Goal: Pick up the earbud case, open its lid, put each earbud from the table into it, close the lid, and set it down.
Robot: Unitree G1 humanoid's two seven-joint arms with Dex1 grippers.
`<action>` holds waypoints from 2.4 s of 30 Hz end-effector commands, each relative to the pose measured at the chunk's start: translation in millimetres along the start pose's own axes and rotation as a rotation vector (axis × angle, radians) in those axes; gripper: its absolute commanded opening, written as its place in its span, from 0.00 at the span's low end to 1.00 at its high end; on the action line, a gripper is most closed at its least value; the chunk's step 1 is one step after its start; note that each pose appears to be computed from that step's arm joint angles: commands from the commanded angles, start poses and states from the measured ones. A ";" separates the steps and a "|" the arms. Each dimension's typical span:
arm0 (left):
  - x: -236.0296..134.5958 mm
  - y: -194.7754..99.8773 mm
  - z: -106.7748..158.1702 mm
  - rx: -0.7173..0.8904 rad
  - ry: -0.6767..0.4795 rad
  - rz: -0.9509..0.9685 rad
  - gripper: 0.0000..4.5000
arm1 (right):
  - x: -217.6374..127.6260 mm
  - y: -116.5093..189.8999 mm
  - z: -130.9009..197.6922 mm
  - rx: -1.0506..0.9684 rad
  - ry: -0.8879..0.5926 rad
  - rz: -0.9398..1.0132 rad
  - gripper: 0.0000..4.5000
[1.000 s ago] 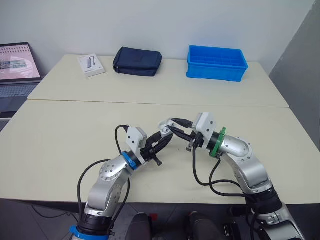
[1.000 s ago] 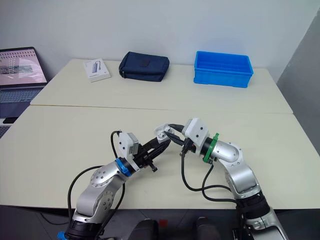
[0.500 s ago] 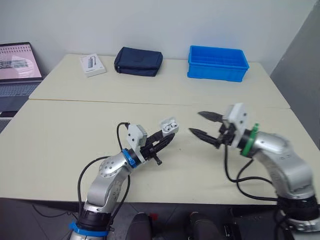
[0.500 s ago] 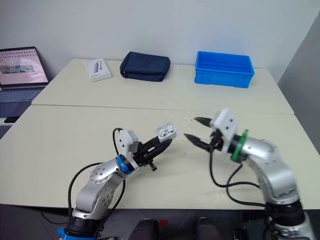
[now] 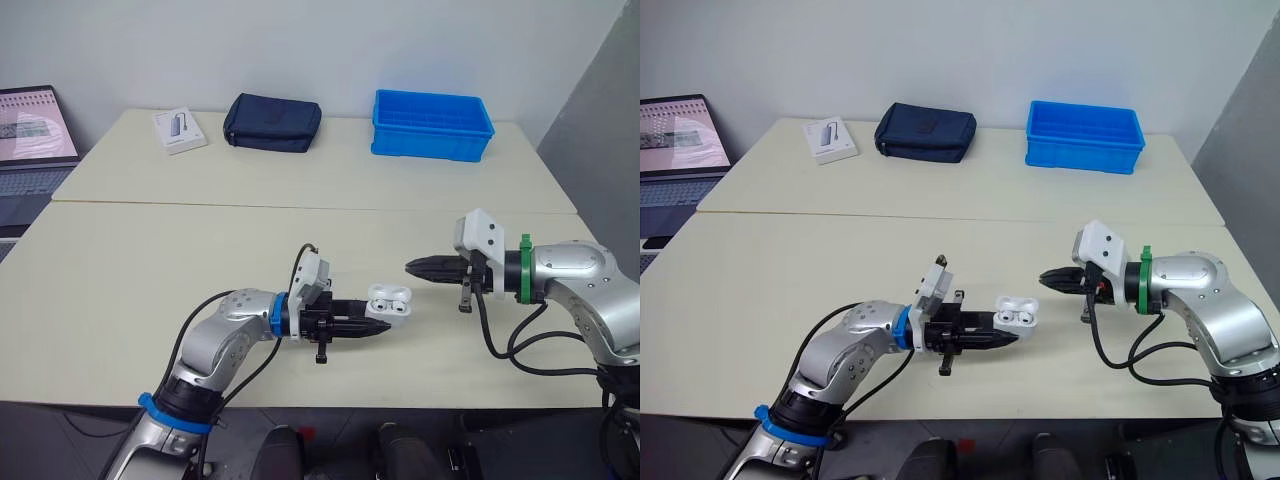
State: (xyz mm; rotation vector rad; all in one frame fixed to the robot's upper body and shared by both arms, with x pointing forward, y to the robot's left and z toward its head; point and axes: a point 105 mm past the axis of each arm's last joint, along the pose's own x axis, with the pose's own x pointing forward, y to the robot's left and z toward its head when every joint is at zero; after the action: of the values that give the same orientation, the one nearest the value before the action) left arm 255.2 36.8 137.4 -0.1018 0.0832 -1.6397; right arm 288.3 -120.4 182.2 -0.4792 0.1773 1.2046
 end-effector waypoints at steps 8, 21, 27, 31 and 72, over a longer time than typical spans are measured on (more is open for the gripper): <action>-7.8 -1.0 -4.2 -0.039 -0.002 0.013 0.16 | 3.9 37.0 32.0 0.025 -0.094 0.185 0.00; -10.8 2.8 -6.9 -0.091 -0.012 0.051 0.16 | 8.6 52.6 25.9 0.053 -0.058 0.204 0.00; -10.7 3.6 -7.3 -0.093 -0.012 0.053 0.16 | 1.6 53.5 27.1 0.093 -0.049 0.195 0.00; -9.6 4.6 -6.3 -0.082 -0.021 0.060 0.16 | 1.3 55.4 24.8 0.125 -0.051 0.196 0.00; 5.5 90.2 -40.7 -0.670 0.186 0.398 0.16 | -7.2 15.6 -15.1 -0.054 0.030 -0.284 0.00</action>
State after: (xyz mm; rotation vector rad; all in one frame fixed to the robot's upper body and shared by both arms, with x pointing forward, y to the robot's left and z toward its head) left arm 332.5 21.3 85.3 -0.4122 0.7552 -1.1895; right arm 278.3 -134.3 154.7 -0.5009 0.1658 0.9058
